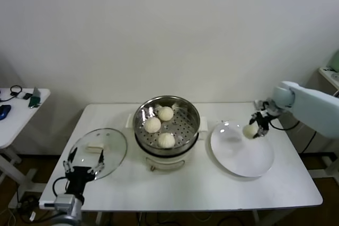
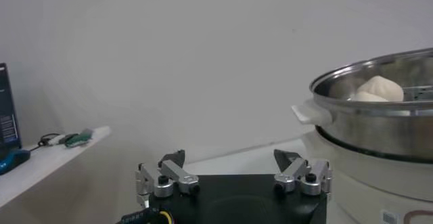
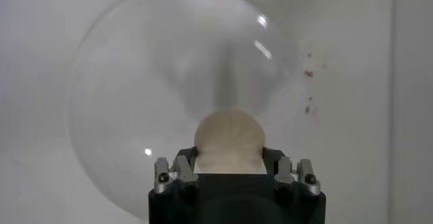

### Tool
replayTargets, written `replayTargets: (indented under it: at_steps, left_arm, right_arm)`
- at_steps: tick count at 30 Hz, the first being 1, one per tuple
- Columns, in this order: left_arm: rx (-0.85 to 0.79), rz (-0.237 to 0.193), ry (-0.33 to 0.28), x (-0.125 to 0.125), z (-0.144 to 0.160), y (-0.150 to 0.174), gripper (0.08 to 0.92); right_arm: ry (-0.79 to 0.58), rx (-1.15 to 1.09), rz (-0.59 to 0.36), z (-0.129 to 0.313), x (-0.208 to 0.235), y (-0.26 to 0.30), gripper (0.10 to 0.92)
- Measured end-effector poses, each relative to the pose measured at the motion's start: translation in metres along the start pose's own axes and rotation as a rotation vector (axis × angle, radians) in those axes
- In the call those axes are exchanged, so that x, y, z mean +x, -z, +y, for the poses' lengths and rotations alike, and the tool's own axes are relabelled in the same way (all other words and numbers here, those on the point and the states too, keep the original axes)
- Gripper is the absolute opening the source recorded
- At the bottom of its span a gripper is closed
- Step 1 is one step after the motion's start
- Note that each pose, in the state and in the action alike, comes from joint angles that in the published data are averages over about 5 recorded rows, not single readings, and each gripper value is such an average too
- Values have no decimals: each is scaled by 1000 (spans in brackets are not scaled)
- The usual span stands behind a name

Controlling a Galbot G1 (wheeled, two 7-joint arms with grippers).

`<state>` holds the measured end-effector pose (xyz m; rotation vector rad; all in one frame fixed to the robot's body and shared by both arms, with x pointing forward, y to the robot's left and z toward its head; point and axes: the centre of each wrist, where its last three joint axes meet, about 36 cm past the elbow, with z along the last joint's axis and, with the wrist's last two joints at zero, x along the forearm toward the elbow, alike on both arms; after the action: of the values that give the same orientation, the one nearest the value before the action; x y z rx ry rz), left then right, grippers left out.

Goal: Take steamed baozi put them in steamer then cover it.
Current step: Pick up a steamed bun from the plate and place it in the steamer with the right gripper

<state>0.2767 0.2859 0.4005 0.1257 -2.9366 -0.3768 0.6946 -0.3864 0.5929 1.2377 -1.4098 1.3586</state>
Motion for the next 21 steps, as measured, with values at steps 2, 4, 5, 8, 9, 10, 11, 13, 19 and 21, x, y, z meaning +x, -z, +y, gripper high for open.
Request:
replayTargets:
  at_steps: [2, 4, 5, 8, 9, 10, 11, 13, 19, 21]
  left_arm:
    - [0, -2, -1, -1, 0, 1, 823]
    - [-1, -3, -2, -1, 1, 1, 823]
    - [-2, -3, -3, -1, 1, 1, 823]
    - [-1, -3, -3, -2, 2, 1, 823]
    - [0, -3, -3, -2, 2, 0, 823]
    - [0, -3, -4, -3, 2, 1, 823]
    - [1, -4, -4, -3, 2, 1, 823]
    - [1, -6, -5, -4, 2, 1, 823]
    - [2, -5, -4, -5, 3, 0, 823]
    - [2, -4, -2, -5, 4, -1, 823]
  right_arm:
    - [-16, 17, -16, -10, 23, 16, 655]
    - [-35, 34, -35, -18, 48, 33, 654]
    - [-45, 43, -46, -22, 60, 42, 654]
    - [-70, 71, -83, -31, 92, 73, 656]
    - [-75, 80, -96, -32, 100, 84, 656]
    - [-77, 89, -108, -33, 107, 95, 656]
    - [-78, 98, -120, -34, 113, 105, 655]
    - [-77, 116, -140, -34, 121, 126, 654]
    - [-53, 167, -171, -30, 119, 181, 653]
    - [-44, 181, -174, -29, 113, 196, 653]
